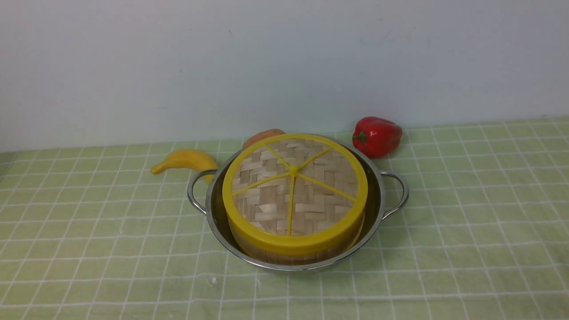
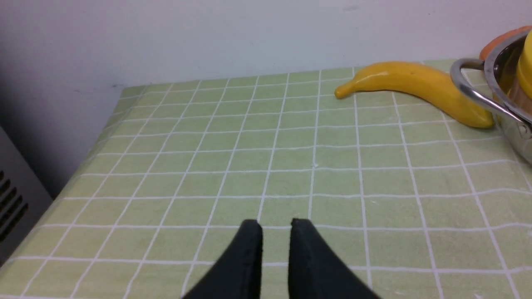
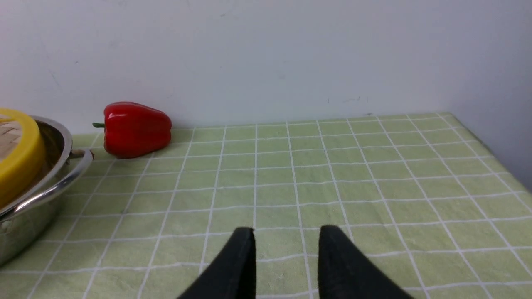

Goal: Place the steamer in the pot on the green tablecloth, and put the lid on the steamer.

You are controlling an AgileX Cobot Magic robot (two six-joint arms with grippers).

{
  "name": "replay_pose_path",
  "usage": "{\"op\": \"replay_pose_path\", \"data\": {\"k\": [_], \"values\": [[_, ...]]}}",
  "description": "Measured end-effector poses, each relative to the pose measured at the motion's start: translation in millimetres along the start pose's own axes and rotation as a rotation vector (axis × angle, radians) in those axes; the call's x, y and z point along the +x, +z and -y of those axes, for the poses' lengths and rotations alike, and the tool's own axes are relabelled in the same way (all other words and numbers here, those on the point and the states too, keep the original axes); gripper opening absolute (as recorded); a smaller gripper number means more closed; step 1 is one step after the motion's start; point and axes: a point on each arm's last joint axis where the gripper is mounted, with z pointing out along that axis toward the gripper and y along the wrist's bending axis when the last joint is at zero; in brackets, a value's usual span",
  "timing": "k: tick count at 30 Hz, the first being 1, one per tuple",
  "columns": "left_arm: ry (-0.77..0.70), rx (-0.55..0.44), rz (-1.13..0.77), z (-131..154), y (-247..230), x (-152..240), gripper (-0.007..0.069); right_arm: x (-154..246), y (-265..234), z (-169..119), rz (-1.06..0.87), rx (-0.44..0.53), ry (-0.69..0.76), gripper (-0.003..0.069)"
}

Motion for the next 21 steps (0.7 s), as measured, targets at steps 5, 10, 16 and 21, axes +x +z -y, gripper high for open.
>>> {"op": "replay_pose_path", "data": {"k": [5,10,16,21], "values": [[0.0,0.0,0.0,0.0,0.0,0.0,0.0118,0.0,0.0,0.0,0.0,0.0,0.0,0.0242],[0.0,0.0,0.0,0.0,0.0,0.0,0.0128,0.0,0.0,0.0,0.0,0.0,0.0,0.0242],[0.0,0.0,0.0,0.0,0.0,0.0,0.0128,0.0,0.0,0.0,0.0,0.0,0.001,0.0242],[0.0,0.0,0.0,0.0,0.0,0.0,0.0128,0.0,0.0,0.0,0.0,0.0,0.001,0.0242]]}}
